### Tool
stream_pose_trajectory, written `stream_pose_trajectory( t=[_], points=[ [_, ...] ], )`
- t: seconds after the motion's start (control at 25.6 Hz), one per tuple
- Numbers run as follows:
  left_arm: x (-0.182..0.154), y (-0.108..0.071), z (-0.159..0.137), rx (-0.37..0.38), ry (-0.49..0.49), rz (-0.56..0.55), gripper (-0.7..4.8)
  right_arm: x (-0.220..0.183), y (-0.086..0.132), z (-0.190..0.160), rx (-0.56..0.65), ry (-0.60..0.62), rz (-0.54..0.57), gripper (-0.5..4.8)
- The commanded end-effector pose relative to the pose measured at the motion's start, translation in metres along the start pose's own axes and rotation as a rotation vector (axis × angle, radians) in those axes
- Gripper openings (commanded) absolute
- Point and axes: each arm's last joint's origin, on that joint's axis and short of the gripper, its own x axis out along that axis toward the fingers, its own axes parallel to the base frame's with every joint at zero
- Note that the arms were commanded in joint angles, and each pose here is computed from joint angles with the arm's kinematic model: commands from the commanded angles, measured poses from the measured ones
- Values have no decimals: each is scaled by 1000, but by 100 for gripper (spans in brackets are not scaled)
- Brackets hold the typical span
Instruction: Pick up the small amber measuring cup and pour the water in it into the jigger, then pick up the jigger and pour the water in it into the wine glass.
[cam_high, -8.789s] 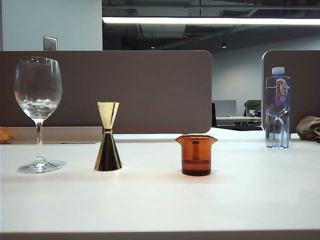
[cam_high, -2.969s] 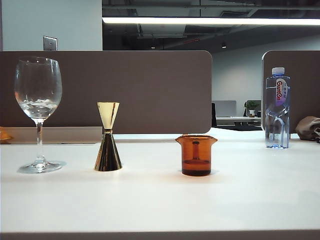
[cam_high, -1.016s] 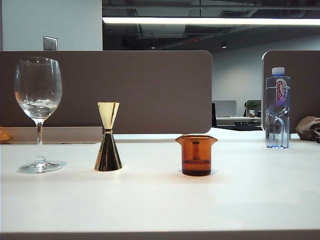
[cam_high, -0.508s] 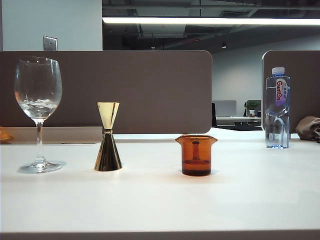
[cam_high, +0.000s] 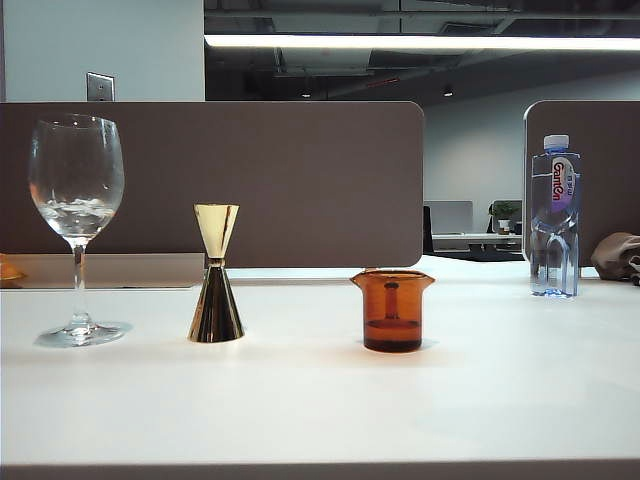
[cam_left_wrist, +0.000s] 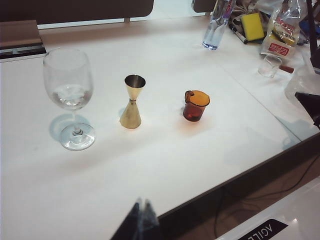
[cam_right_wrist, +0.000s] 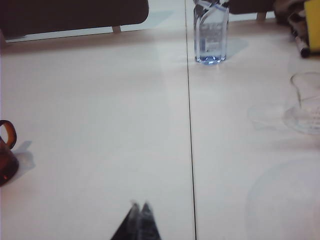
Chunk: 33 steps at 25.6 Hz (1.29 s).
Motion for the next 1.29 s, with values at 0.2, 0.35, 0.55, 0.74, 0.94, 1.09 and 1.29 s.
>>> stream_pose_trajectory(
  t=[0.2,0.35,0.55,0.74,0.94,1.09,1.29],
  points=[
    [0,0,1,0,-6,-1,-2,-25,7,47,155,-38,8,-1],
    [0,0,1,0,-6,-1,-2,-51,14,89,297,-158,85,-1],
    [0,0,1,0,-6,-1,-2,-93,21,126,282,-146,133,-1],
    [0,0,1,0,-6,-1,-2,-114,27,143,127,-107,190,-1],
    [0,0,1,0,-6,-1,-2,-120,29,162,33,-71,185,-1],
    [0,0,1,0,-6,-1,-2,-117,32,179,-75,-7,211,-1],
    [0,0,1,0,-6,-1,-2,-106,34,197,-258,-30,249,-1]
  ],
)
